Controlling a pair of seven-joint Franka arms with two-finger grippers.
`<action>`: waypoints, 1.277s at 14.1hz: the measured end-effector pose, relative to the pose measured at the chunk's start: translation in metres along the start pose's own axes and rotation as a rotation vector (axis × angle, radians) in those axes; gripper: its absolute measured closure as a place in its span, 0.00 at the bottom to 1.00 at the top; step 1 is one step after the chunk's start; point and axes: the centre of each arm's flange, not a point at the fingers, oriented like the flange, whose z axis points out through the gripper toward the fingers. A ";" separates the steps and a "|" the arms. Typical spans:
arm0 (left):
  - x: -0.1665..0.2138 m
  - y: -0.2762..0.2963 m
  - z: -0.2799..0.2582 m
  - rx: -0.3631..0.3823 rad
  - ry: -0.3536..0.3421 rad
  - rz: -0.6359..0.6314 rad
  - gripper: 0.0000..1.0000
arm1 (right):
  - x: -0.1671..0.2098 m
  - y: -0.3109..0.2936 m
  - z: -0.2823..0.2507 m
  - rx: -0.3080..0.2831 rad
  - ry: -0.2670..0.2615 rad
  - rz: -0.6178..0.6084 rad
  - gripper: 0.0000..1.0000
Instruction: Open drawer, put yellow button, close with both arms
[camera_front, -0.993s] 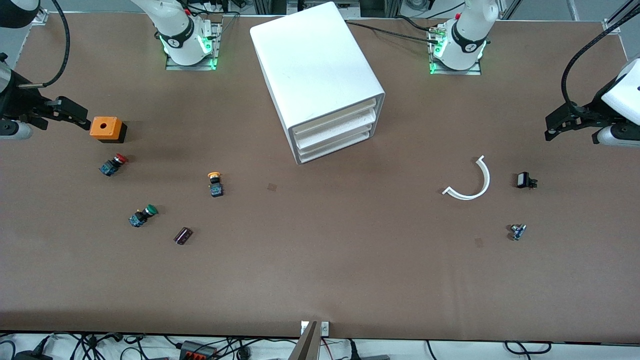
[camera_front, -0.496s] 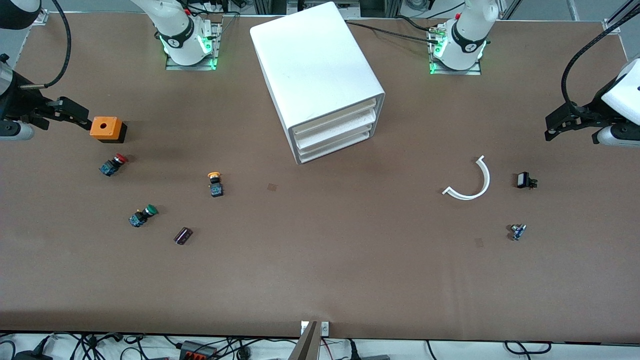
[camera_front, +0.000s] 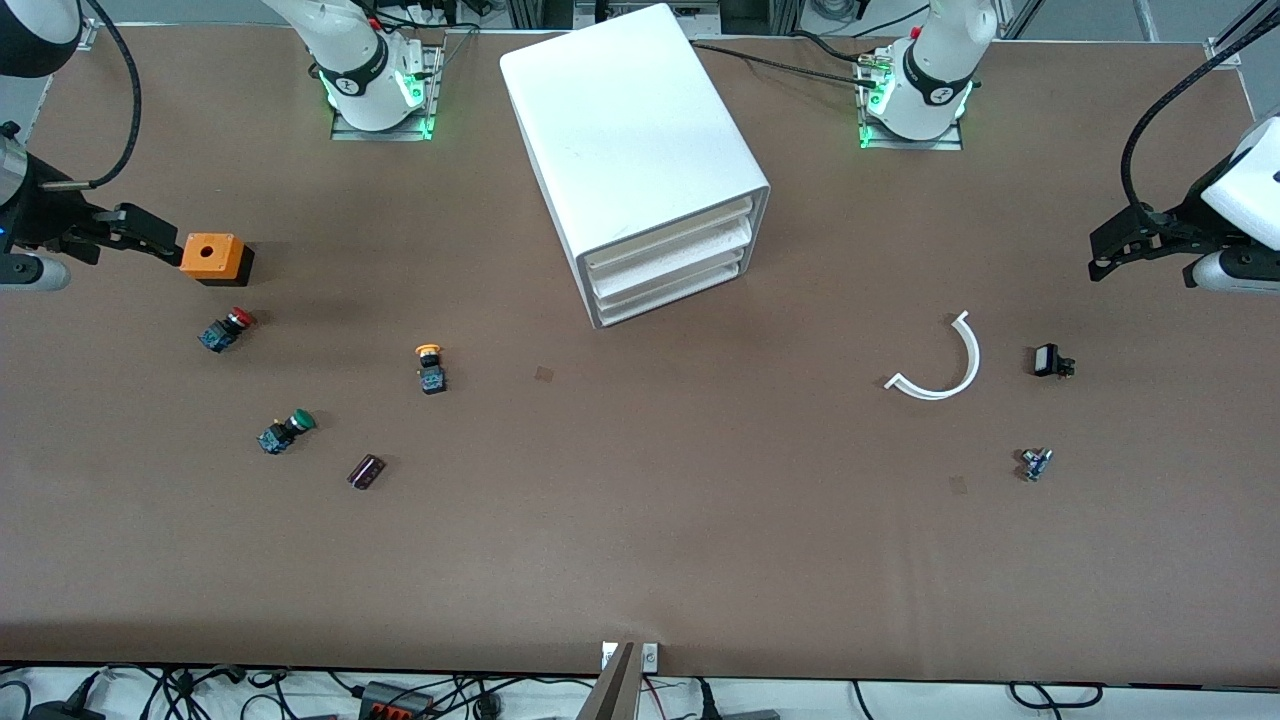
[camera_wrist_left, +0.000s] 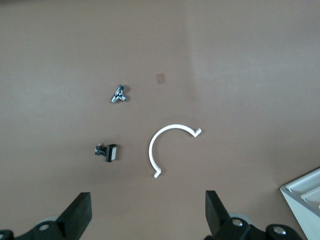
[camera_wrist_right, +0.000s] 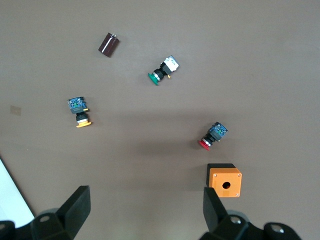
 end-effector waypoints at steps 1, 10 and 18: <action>0.000 0.000 0.005 -0.002 -0.024 0.001 0.00 | 0.000 0.004 0.000 0.000 0.000 0.006 0.00; 0.024 0.004 0.070 -0.023 -0.146 0.019 0.00 | 0.001 0.006 0.003 0.003 -0.005 0.007 0.00; 0.012 0.116 0.077 -0.091 -0.228 0.296 0.00 | 0.024 -0.052 0.042 0.037 -0.046 -0.082 0.00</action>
